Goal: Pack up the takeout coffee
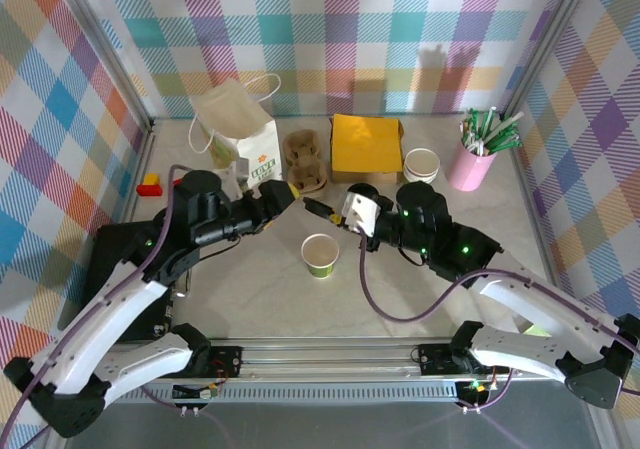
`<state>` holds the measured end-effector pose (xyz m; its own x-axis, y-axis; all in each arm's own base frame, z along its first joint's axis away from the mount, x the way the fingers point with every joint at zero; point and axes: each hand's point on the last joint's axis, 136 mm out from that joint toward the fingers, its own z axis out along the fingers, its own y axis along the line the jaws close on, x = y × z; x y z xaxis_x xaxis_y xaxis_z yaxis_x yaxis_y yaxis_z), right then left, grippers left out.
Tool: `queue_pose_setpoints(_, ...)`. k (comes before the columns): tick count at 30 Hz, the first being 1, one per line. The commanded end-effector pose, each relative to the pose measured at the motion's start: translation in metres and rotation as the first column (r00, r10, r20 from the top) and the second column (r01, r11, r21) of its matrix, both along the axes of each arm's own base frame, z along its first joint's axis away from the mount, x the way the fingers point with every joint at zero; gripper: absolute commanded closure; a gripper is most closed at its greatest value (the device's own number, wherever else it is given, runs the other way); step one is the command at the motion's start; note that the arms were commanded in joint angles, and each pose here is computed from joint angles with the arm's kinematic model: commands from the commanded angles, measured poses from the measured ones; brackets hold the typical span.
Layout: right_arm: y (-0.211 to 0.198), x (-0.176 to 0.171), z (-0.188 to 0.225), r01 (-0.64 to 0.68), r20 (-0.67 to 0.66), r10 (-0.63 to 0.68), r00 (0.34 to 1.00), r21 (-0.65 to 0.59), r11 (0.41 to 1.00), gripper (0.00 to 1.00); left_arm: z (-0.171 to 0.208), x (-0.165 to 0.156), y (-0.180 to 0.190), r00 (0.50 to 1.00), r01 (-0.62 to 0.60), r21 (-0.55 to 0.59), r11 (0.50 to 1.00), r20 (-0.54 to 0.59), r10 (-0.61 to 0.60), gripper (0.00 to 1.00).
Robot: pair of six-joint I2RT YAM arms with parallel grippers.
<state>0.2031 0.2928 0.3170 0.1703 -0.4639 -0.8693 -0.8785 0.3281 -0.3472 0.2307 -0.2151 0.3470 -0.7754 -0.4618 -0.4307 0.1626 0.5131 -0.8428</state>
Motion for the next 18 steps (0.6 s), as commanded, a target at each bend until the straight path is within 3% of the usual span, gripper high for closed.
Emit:
queue_pose_setpoints(1,0.003,-0.021,-0.011,0.024,-0.426,0.015,0.905,0.087,0.996,1.0,-0.004,0.008,0.027,0.978,-0.087,0.151,0.985,0.2,0.056,0.24)
queue_pose_setpoints(3,0.004,-0.018,-0.007,0.075,-0.602,0.034,0.798,0.156,0.985,1.0,-0.008,0.006,0.029,0.965,-0.082,0.181,0.98,0.261,0.033,0.24)
queue_pose_setpoints(5,0.004,-0.012,-0.005,0.14,-0.757,0.079,0.649,0.22,0.965,1.0,-0.014,0.001,0.024,0.953,-0.04,0.204,0.978,0.303,-0.024,0.23)
queue_pose_setpoints(8,0.008,-0.012,-0.008,0.174,-0.86,0.157,0.485,0.27,0.947,1.0,-0.032,-0.002,0.019,0.947,0.006,0.241,0.971,0.309,-0.082,0.23)
queue_pose_setpoints(14,0.014,-0.002,-0.028,0.286,-0.947,0.181,0.267,0.257,0.923,1.0,-0.074,-0.002,0.004,0.966,0.096,0.268,0.958,0.206,-0.155,0.26)
queue_pose_setpoints(18,0.015,0.005,-0.05,0.335,-0.965,0.164,0.203,0.226,0.915,1.0,-0.089,-0.002,-0.002,0.973,0.127,0.261,0.957,0.157,-0.172,0.29)
